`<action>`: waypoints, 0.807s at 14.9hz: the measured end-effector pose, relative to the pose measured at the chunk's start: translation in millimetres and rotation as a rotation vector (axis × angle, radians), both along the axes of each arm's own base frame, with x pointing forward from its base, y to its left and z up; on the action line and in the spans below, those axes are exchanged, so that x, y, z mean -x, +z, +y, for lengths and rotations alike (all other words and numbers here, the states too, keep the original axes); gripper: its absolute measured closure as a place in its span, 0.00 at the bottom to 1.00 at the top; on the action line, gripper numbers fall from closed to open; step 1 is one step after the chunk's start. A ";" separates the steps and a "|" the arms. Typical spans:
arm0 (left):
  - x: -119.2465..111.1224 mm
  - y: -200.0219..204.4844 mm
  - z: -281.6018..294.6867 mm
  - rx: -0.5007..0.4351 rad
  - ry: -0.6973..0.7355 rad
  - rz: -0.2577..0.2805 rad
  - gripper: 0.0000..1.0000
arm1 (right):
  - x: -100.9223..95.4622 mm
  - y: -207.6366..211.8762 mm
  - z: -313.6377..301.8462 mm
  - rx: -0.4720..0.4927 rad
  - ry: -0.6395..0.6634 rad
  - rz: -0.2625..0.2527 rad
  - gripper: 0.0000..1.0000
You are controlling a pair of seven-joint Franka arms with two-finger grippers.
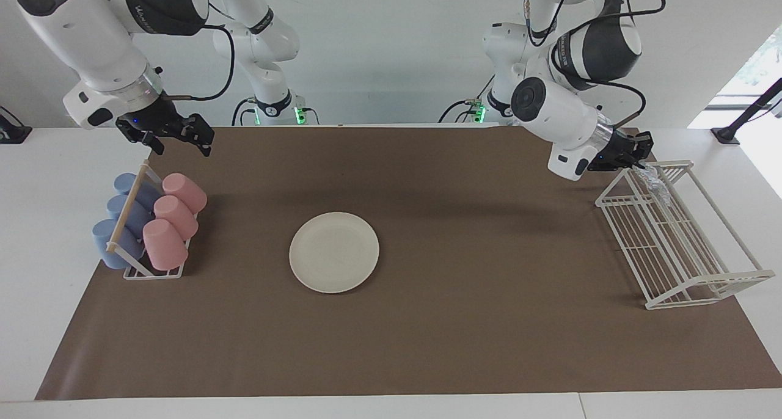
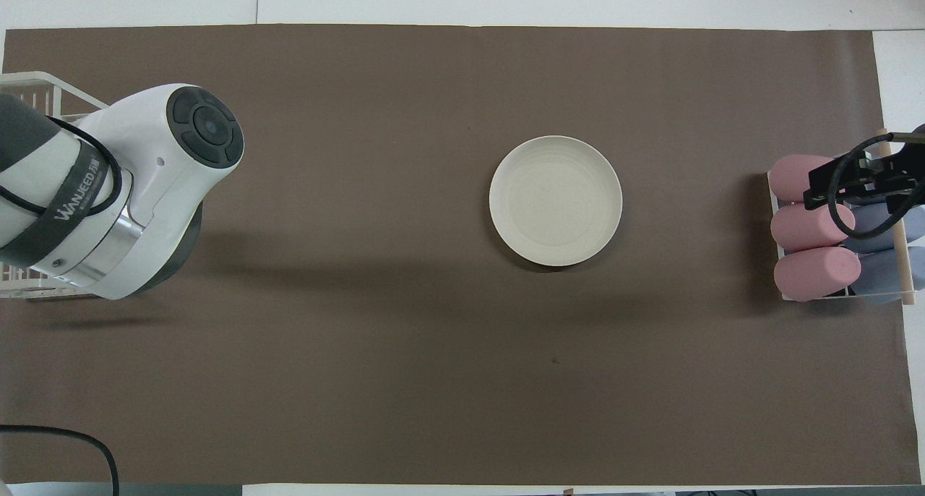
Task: Wipe plate with sponge
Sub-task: 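Carry the scrubber into the wire basket with the left gripper and release it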
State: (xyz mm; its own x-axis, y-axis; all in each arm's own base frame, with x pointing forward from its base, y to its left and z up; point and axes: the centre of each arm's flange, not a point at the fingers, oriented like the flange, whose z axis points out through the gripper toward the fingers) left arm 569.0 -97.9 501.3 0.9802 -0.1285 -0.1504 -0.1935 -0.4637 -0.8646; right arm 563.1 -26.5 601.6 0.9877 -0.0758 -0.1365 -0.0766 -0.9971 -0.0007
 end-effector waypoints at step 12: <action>-43.9 -128.6 54.6 -0.263 0.070 -0.031 0.93 | 0.8 6.2 -10.7 0.023 0.040 -0.018 0.00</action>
